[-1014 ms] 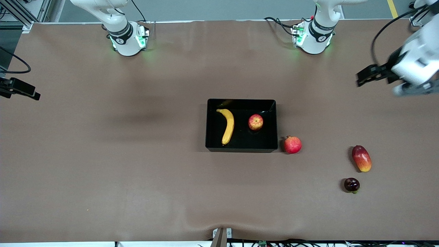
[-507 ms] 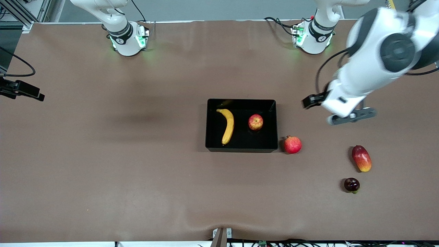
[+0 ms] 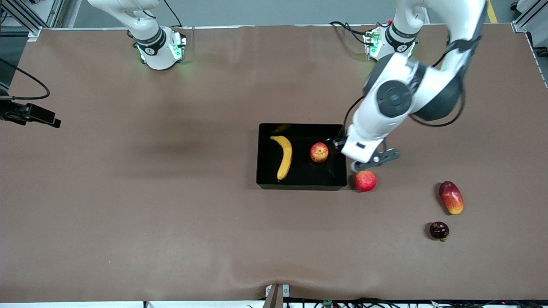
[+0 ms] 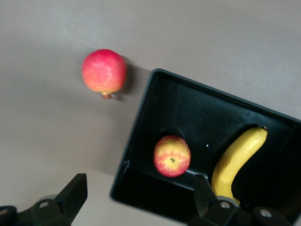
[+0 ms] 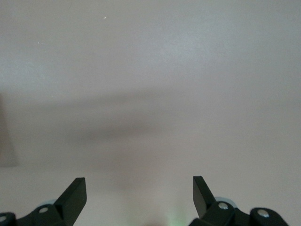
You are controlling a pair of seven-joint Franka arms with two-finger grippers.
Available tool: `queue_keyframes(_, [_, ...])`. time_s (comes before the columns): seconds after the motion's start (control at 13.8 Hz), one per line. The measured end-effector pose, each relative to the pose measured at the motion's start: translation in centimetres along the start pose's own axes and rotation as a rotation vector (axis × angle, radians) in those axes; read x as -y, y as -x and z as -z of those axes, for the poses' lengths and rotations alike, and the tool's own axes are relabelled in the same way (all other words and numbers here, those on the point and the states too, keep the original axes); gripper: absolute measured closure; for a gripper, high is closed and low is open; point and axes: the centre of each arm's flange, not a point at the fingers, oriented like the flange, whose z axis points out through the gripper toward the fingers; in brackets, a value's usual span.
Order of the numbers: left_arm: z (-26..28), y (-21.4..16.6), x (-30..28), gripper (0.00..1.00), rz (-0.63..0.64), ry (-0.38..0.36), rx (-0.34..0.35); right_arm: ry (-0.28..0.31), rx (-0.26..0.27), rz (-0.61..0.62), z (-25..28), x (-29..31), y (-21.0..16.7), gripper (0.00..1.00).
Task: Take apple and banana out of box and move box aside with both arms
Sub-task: 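Lower the left gripper into the box and grasp the apple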
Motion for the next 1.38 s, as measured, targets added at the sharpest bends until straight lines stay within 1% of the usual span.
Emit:
queue_keyframes(0.29, [-7.2, 2.3, -3.2, 0.0, 0.032, 0.0, 0.004, -0.001, 0.009, 0.0, -0.4, 0.0, 0.0, 0.0])
queue_keyframes(0.51, [-11.9, 3.0, -4.6, 0.0, 0.012, -0.045, -0.062, -0.001, 0.01, 0.002, -0.4, 0.1, 0.0, 0.0])
queue_keyframes(0.58, [-13.2, 3.0, -4.8, 0.0, 0.011, -0.051, -0.072, -0.001, 0.01, 0.003, -0.4, 0.2, 0.0, 0.0])
queue_keyframes(0.72, [-15.5, 2.9, -5.0, 0.0, 0.002, -0.06, -0.069, -0.001, 0.011, 0.008, -0.5, 0.5, 0.0, 0.0])
queue_keyframes(0.94, [-18.0, 3.2, -5.3, 0.0, -0.019, -0.072, -0.065, -0.002, 0.019, 0.019, -0.8, 1.1, 0.0, 0.0])
queue_keyframes(1.23, [-20.0, 3.8, -5.7, 0.0, -0.033, -0.077, -0.054, -0.002, 0.03, 0.019, -1.3, 1.6, 0.1, 0.0])
queue_keyframes(1.38, [-20.4, 4.0, -5.8, 0.04, -0.034, -0.081, -0.05, -0.011, 0.037, 0.018, -1.6, 1.7, 0.1, 0.0])
